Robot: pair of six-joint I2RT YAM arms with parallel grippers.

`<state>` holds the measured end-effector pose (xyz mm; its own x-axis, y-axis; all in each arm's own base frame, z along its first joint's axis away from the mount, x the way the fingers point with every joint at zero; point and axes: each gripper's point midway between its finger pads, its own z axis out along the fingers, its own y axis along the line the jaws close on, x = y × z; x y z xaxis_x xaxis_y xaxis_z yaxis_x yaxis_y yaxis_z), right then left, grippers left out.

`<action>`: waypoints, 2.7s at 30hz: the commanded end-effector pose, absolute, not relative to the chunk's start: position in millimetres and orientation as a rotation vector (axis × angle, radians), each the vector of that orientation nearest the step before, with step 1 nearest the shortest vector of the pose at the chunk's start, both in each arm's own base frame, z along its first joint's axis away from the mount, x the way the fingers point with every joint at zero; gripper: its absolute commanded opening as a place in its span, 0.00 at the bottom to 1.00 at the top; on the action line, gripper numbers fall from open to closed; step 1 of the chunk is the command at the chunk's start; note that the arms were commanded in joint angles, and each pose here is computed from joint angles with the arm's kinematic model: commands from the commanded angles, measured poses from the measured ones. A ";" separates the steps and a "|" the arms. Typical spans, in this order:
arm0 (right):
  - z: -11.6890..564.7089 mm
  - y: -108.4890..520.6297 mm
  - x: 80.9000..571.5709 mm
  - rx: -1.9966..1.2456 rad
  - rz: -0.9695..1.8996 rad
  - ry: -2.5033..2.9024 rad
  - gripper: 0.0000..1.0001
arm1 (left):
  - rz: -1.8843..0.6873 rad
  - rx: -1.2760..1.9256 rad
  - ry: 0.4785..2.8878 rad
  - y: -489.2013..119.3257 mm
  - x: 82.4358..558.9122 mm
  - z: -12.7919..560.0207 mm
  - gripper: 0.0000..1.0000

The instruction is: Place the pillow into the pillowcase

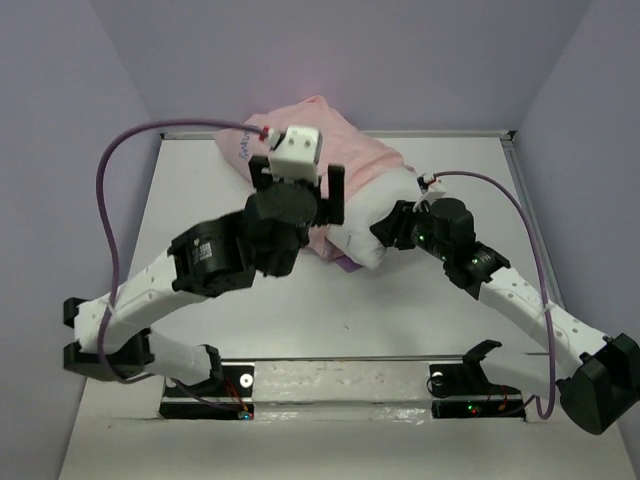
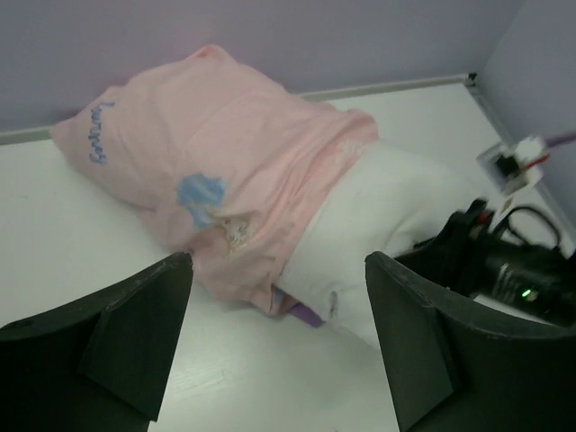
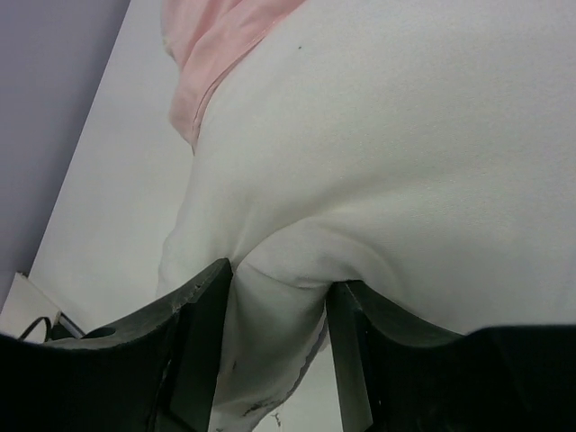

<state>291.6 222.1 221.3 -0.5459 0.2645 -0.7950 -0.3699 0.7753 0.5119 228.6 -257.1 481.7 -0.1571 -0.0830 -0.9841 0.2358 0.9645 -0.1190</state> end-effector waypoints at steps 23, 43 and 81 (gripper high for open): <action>267.5 275.8 277.3 -0.247 1.079 1.872 0.34 | -0.982 -0.496 1.651 -226.0 288.7 136.3 0.89; 254.6 280.2 272.2 -0.265 1.111 1.912 0.33 | -0.969 -0.478 1.548 -238.4 336.6 113.4 0.63; 185.9 266.3 302.9 -0.351 1.005 2.105 0.71 | -0.686 -0.718 1.457 -37.5 326.8 188.6 0.00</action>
<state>329.0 240.4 255.9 -0.4945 0.1008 -0.8633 -0.5450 0.7378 0.3983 313.5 -31.9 132.7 -0.0592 -0.7985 -0.5991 -0.1728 0.5993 -0.7817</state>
